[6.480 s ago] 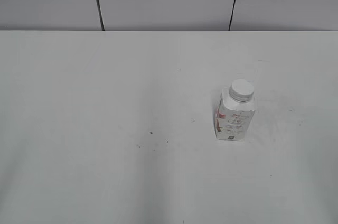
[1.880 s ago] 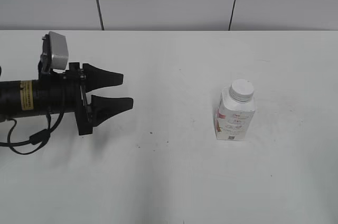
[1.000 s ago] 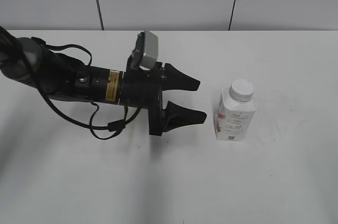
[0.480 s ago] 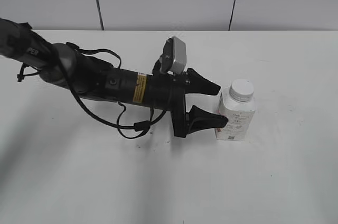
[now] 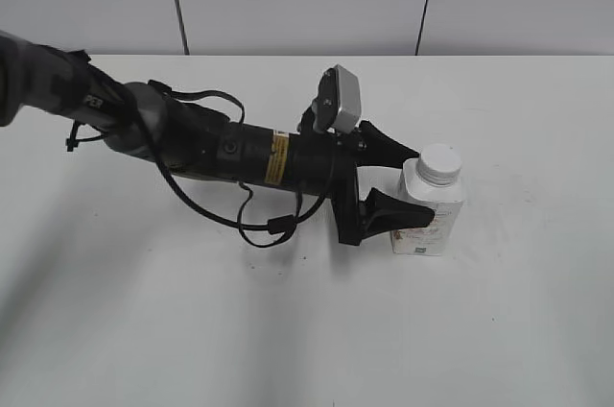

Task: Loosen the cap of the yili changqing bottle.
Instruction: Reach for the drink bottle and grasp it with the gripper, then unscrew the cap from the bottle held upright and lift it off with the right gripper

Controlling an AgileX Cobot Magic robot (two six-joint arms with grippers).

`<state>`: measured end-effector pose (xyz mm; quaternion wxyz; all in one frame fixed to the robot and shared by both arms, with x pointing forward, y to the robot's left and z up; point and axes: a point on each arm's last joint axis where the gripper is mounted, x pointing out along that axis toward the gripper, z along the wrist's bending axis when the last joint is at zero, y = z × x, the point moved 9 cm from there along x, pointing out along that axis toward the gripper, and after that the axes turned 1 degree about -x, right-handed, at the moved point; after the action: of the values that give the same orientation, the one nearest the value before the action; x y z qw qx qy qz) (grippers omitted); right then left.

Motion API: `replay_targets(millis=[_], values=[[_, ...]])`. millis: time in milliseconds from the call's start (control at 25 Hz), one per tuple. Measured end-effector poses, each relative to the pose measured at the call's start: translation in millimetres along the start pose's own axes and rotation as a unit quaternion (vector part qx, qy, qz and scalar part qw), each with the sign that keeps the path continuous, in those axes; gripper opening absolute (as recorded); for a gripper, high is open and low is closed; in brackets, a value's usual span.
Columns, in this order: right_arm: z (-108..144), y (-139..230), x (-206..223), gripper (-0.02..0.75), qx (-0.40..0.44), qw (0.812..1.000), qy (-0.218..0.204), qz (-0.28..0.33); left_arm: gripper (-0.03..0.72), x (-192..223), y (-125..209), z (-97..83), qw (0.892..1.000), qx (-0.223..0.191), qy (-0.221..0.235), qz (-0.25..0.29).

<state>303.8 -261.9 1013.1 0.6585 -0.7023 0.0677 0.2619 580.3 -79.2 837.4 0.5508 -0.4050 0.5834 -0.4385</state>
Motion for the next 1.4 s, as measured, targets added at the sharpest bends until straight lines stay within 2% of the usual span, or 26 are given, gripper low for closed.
replay_targets(millis=[160, 400, 560, 800, 1080, 1400], values=[[0.0, 0.0, 0.0, 0.532, 0.000, 1.000, 0.000, 0.000, 0.560, 3.0, -2.4, 1.6, 1.000, 0.003, 0.000, -0.002], [0.0, 0.0, 0.0, 0.532, 0.011, 1.000, 0.000, 0.000, 0.448, 3.4, -2.5, 1.4, 1.000, 0.004, 0.001, -0.001], [-0.7, -1.9, 2.6, 0.532, 0.025, 1.000, 0.000, 0.013, 0.436, 4.0, -1.6, -0.4, 1.000, 0.007, 0.005, 0.002], [-7.4, -31.0, 19.0, 0.532, 0.039, 0.995, -0.001, 0.087, 0.436, 4.1, -1.2, -1.0, 1.000, 0.010, 0.008, 0.004], [-18.9, -80.5, 62.6, 0.532, 0.059, 0.982, -0.005, 0.178, 0.435, 4.1, -0.8, -1.4, 1.000, 0.011, 0.009, 0.005], [-28.8, -81.7, 135.1, 0.532, 0.090, 0.940, -0.018, 0.329, 0.434, 4.1, -1.3, -2.1, 1.000, 0.014, 0.012, 0.005]])
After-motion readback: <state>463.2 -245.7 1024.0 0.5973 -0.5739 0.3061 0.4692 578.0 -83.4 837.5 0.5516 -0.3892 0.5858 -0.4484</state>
